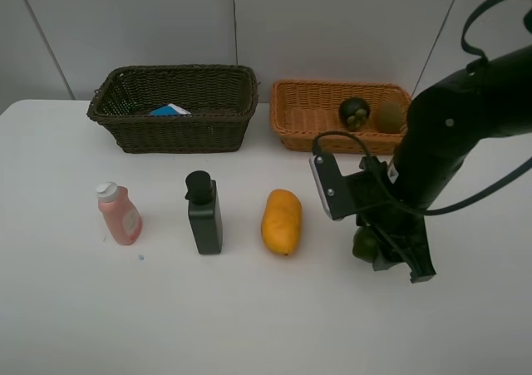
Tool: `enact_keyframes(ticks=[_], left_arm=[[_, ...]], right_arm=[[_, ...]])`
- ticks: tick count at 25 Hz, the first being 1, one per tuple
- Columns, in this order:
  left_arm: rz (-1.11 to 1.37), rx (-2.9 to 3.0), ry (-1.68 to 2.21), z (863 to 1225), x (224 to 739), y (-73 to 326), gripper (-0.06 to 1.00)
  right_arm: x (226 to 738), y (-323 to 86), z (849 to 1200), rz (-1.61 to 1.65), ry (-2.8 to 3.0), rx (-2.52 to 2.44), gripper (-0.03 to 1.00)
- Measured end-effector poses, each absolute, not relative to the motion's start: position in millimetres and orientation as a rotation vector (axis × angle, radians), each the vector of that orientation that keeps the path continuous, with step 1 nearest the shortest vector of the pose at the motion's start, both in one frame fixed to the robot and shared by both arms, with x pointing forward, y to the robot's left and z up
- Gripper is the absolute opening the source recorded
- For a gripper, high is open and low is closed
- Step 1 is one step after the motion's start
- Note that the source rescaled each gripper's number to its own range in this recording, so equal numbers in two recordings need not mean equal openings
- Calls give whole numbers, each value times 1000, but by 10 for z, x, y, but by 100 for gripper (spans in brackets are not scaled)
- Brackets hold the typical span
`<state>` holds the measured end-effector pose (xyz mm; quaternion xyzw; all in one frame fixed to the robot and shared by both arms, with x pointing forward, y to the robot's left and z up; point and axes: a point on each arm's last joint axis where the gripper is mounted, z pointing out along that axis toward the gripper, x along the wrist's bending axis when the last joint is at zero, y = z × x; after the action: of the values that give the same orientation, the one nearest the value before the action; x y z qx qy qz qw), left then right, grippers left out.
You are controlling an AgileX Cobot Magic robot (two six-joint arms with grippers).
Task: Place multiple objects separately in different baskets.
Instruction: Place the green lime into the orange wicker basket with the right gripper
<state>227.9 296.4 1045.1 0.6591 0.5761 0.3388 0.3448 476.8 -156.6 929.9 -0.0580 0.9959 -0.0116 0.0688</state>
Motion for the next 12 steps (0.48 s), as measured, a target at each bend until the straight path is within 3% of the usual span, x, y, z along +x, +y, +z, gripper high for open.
enact_keyframes(ticks=[12], left_arm=[[880,1711,1496,10451,2279,2964,100]], right_arm=[[5293,-1287,9962,196,2765,20,69]])
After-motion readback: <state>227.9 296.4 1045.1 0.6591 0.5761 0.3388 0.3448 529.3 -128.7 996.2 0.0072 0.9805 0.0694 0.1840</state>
